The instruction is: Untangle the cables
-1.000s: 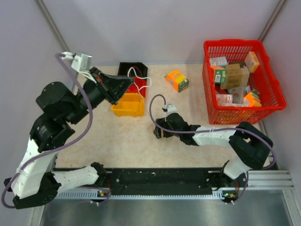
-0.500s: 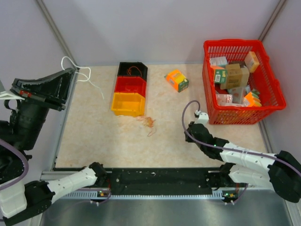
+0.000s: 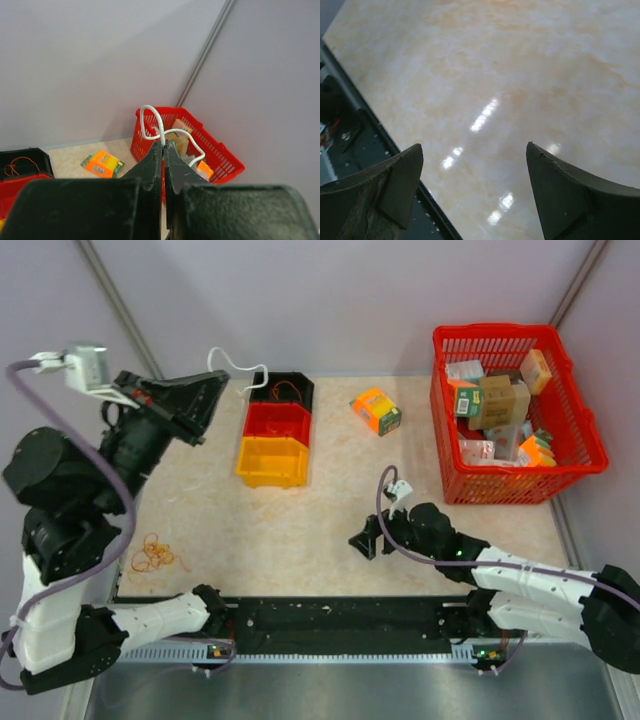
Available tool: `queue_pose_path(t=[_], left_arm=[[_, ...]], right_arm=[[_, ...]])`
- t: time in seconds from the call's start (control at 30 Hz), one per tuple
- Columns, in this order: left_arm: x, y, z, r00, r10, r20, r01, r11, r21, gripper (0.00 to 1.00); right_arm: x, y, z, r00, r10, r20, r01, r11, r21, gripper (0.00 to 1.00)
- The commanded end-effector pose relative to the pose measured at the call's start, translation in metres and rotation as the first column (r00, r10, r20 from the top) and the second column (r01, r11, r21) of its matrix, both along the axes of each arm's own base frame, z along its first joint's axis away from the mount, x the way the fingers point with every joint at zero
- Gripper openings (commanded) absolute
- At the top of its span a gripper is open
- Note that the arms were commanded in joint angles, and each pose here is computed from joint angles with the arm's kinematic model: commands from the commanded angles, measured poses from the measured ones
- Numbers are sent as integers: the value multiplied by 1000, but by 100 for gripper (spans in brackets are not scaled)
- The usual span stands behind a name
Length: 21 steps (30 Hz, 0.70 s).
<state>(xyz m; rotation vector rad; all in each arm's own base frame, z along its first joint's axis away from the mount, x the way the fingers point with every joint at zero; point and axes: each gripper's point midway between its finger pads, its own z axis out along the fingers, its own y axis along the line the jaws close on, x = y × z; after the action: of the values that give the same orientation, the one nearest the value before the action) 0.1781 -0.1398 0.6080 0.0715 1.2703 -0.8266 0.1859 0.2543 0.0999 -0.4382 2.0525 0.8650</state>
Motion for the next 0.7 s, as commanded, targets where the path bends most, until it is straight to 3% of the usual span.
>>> queue_pose_path(t=[0.0,0.23,0.43,0.5,0.57,0.63,0.67], left_arm=[[5,-23,-3,996,-79,-39,78,996,-34,0],[16,-42,-29,987,-109,-115,106,994,-31,0],[15,-65,-33,970,-203,-133,198,979,-49,0],[12,-73,-31,961,-245,-131,240,969,-59,0],[10,-80,-30,951,-282,-128,277,959,-61,0],[5,-88,-30,937,-327,-125,322,945,-58,0],[4,-90,-31,933,-337,-128,332,942,-58,0]], right_arm=[[-15,64,90,940,250,232,-289,945,152,84],[-18,90,175,864,254,435,-400,871,285,87],[-11,105,178,858,254,447,-408,866,290,88],[9,101,169,896,165,413,-297,913,281,87],[44,81,153,938,-27,344,-61,968,242,84],[67,54,143,936,-209,283,151,966,211,76],[69,46,140,929,-233,287,178,963,205,75]])
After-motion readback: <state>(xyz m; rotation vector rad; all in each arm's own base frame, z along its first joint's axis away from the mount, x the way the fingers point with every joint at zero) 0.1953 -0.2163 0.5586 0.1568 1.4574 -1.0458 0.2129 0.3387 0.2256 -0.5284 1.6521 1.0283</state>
